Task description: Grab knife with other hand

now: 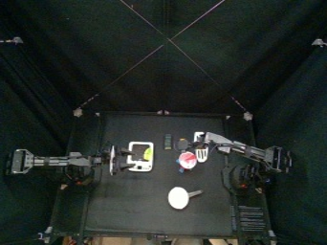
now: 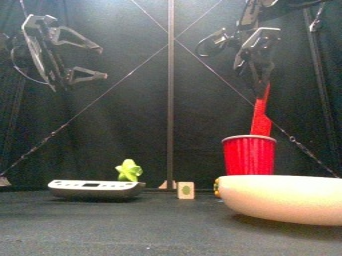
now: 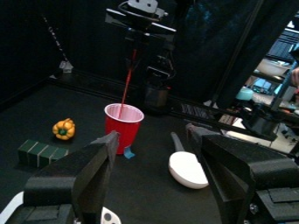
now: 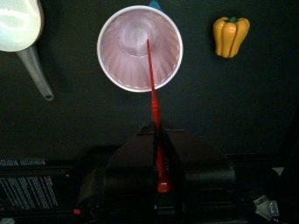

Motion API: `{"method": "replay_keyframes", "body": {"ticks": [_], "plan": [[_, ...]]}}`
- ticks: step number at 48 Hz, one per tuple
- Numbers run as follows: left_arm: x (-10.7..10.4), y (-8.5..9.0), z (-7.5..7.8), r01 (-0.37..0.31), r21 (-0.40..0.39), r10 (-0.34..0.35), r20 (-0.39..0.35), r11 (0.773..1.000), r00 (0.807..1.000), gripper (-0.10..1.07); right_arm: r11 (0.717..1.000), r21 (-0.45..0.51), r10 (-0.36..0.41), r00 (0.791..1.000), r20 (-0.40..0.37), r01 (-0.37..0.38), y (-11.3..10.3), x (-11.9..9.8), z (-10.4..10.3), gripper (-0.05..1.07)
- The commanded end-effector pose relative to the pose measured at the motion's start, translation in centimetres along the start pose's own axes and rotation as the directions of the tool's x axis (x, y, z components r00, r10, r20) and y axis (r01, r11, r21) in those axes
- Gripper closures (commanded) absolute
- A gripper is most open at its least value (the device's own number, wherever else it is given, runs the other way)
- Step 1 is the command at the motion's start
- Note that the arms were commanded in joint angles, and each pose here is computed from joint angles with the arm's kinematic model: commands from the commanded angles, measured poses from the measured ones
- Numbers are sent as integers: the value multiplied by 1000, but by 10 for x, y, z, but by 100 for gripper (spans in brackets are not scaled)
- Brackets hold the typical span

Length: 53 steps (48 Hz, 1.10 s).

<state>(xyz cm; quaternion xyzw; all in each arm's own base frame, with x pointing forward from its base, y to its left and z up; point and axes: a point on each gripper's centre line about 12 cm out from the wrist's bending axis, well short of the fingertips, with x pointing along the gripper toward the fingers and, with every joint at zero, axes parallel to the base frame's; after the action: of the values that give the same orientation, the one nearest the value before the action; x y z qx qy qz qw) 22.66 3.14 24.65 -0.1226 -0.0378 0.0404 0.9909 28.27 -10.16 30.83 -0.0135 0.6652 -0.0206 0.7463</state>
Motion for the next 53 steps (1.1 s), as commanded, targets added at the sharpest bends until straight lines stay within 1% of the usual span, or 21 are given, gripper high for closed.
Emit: {"method": "replay_keyframes", "body": {"ticks": [1,10,21,23,27,30,33,34,36,39,42,43,44,46,49,50,53], "plan": [[2,-1,5,3,3,-3,20,1000,1000,1,1000,6,-15,999,52,15,0,-16,-3,64],[2,0,5,2,3,-2,19,1000,1000,1,999,3,-44,989,140,44,5,-39,-9,64],[2,-1,5,4,4,-4,18,1000,1000,1,996,46,-91,964,249,82,11,-51,-28,64],[2,0,4,2,4,-2,15,1000,1000,1,994,57,-102,957,270,90,12,-54,-33,64],[1,0,3,0,4,0,13,1000,1000,1,992,73,-123,937,328,105,16,-60,-44,64],[1,0,3,3,5,-3,13,1000,1000,1,990,82,-134,916,378,111,19,-63,-52,64],[2,0,4,3,8,-3,16,1000,1000,1,988,94,-152,885,441,123,21,-65,-57,64],[2,-1,5,4,10,-5,17,1000,1000,1,987,101,-159,865,476,126,22,-65,-59,64],[2,-1,6,8,16,-8,24,1000,1000,1,986,112,-165,834,527,124,24,-65,-59,64],[2,-2,6,16,27,-17,31,1000,999,1,985,132,-170,776,607,113,26,-64,-59,64],[1,-2,6,19,37,-20,36,999,999,1,985,138,-171,721,672,105,29,-62,-57,64],[1,-3,7,21,41,-22,42,999,999,1,984,141,-176,692,700,108,30,-60,-55,64],[1,-3,6,21,44,-23,42,999,999,1,984,143,-179,677,714,110,30,-59,-54,64],[1,-3,6,23,53,-25,42,998,999,1,984,146,-179,651,738,105,31,-55,-51,64],[1,-4,6,26,70,-29,43,997,999,1,984,147,-177,619,765,100,32,-47,-46,64],[1,-4,6,27,76,-30,43,997,999,1,984,147,-176,614,769,99,32,-43,-44,64],[1,-4,6,27,93,-31,42,995,999,1,985,144,-175,591,788,99,34,-37,-39,64]]}}
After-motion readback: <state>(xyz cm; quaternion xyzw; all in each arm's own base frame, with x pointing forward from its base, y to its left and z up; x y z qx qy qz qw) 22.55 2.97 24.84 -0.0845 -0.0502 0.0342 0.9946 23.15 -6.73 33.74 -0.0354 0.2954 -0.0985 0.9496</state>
